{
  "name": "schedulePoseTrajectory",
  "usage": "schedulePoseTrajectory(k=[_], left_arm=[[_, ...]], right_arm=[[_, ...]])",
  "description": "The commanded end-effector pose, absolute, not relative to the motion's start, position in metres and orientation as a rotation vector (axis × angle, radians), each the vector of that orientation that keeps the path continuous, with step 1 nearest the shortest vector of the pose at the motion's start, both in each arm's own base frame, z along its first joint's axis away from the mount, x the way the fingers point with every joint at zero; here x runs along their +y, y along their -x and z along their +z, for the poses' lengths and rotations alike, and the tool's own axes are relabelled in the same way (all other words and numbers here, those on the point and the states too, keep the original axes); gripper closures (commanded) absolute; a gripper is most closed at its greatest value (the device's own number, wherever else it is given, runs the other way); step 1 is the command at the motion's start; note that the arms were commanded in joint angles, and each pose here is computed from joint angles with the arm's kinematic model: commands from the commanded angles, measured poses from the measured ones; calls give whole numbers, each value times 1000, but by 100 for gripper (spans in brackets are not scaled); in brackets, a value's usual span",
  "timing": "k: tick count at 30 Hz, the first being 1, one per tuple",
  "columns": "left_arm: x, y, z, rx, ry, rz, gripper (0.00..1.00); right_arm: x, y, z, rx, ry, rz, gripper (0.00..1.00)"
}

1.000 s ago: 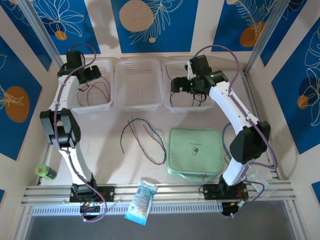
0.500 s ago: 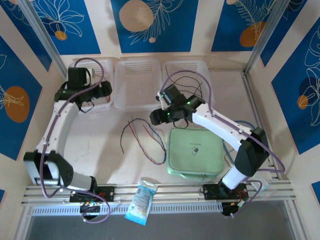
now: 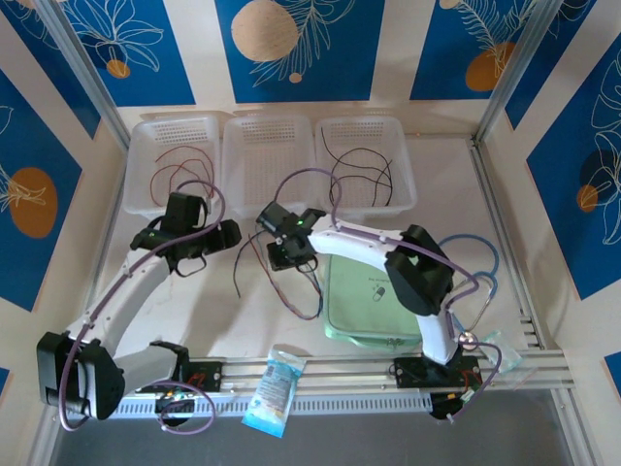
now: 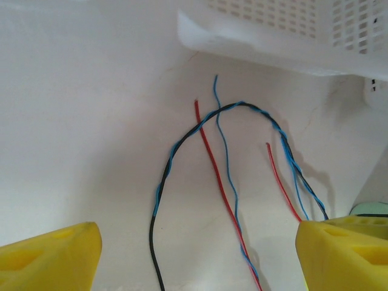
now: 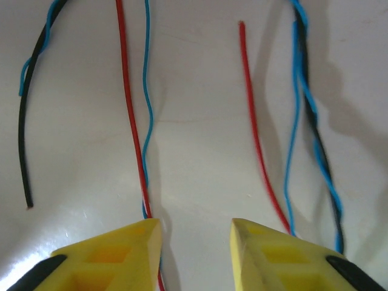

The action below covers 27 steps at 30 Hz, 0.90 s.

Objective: Untangle the cables

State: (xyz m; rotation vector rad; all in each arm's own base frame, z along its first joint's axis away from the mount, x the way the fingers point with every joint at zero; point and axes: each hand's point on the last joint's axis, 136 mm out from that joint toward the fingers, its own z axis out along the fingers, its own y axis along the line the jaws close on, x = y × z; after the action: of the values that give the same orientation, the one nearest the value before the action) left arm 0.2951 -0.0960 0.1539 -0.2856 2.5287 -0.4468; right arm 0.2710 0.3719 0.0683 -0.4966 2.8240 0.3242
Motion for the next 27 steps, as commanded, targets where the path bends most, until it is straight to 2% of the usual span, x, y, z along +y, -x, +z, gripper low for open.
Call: schedulePoseTrajectory(k=[1, 13, 27], left_arm=[[-96, -291, 154, 2500, 340, -483, 17], [-80, -277, 121, 2483, 537, -570, 21], [-69, -271, 118, 2483, 578, -577, 21]], right_arm=[[383, -278, 71, 2803, 471, 280, 67], [404, -293, 45, 2830, 496, 278, 70], [416, -299, 32, 2853, 538, 311, 71]])
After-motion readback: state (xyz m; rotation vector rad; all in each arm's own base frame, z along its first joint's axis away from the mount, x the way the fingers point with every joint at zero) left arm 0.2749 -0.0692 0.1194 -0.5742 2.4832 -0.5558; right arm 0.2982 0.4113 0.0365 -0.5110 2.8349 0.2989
